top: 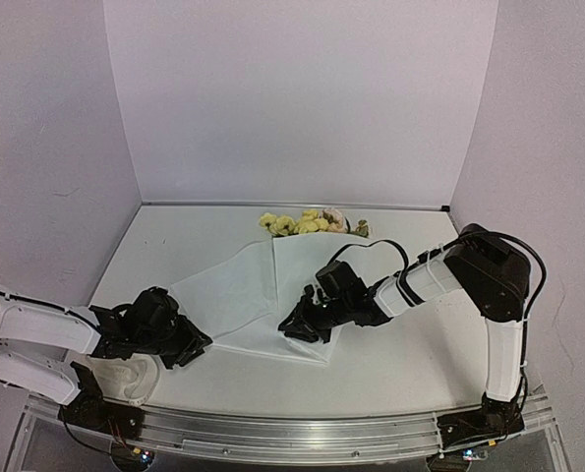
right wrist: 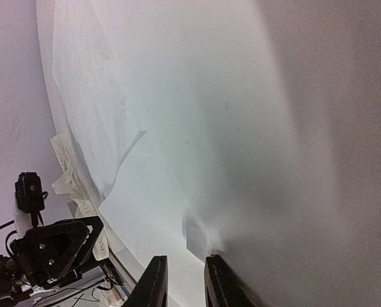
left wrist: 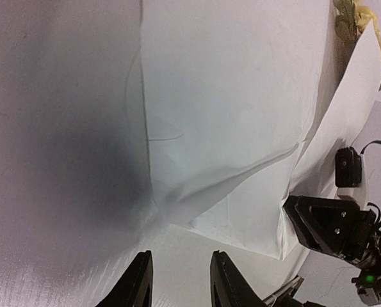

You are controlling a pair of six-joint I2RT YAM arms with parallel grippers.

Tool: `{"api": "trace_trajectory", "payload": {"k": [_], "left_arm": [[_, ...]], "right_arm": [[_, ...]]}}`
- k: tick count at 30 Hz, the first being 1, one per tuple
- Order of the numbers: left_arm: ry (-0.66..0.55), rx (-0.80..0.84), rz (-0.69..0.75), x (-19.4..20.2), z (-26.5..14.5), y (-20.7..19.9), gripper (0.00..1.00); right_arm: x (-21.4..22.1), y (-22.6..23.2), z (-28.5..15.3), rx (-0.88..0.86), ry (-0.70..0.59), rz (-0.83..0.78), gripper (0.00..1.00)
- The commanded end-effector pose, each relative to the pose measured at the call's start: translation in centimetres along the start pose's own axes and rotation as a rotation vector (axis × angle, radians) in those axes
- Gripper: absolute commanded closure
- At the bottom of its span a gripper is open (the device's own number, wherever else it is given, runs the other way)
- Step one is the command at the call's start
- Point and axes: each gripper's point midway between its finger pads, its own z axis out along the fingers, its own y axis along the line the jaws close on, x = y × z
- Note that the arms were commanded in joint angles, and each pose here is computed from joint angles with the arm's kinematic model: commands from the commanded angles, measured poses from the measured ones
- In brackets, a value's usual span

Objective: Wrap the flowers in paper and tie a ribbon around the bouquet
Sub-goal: Fold the 2/3-folded wrapping paper at the center of the board.

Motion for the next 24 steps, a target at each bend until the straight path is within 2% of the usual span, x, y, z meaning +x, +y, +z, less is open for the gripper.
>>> {"api": "trace_trajectory", "payload": {"k": [1,6,15,24], "left_arm": [[-0.045,0.020,-0.140,-0.7,-0.1,-0.1,0.68],[-0.076,0.017,-0.175,-1.2,0.7,0.5,0.67],[-0.082,-0.019,-0.230,-1.1,2.3,1.9,0.75],[-0.132,-0.034,-0.179,-2.0,2.6,1.8,0.92]], "right_arm": [[0.2,-2.3,0.8,0.067,0.003,0.008,0.79],[0.1,-2.1,1.0,0.063,0.005,0.010,0.79],[0.1,-1.9,1.0,0.058,0.008,0.005,0.80],[0.1,-1.9,1.0,0.057,0.011,0.005,0.80]]}}
